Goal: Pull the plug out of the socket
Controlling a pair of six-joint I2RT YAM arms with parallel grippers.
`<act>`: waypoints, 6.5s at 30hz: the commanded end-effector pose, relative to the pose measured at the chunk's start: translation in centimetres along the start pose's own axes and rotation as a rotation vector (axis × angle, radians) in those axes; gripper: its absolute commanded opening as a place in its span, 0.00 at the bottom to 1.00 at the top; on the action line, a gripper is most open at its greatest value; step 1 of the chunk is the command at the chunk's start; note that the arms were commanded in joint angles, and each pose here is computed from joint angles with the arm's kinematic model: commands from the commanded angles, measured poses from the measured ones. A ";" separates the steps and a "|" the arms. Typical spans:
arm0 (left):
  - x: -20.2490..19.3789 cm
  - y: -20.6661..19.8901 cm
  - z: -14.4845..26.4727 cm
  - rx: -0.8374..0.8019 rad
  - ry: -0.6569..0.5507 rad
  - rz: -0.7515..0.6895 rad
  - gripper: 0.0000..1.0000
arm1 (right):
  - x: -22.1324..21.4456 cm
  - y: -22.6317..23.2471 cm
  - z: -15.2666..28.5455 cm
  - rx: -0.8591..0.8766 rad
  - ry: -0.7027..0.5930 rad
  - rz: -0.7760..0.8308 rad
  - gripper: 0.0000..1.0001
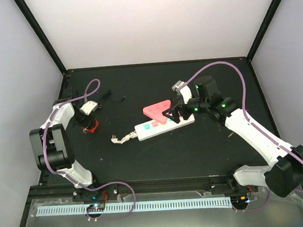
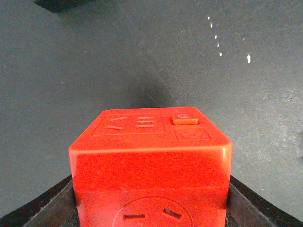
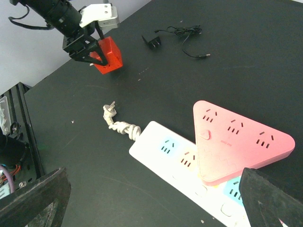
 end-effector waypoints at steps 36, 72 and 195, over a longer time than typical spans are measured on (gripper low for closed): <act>3.5 -1.1 4.8 -0.092 -0.209 -0.149 0.94 | -7.0 -3.7 0.7 -0.005 -0.018 -0.279 0.95; 5.4 -16.9 -2.5 -0.110 -0.073 -0.701 0.36 | -14.8 -11.5 -5.7 -0.172 0.287 -0.571 0.21; 11.1 -22.9 -5.3 -1.221 -0.323 0.294 0.67 | -14.4 -15.5 -9.9 -0.059 0.330 -0.605 0.51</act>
Point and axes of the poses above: each gripper's point midway between its finger pads, its own z axis back along the fingers, its own y axis along the line the jaws close on, x = y × z, the point moved 6 cm from there along z, back along the fingers, and after that the axes turned 4 degrees about -z, right-handed, at the moved point
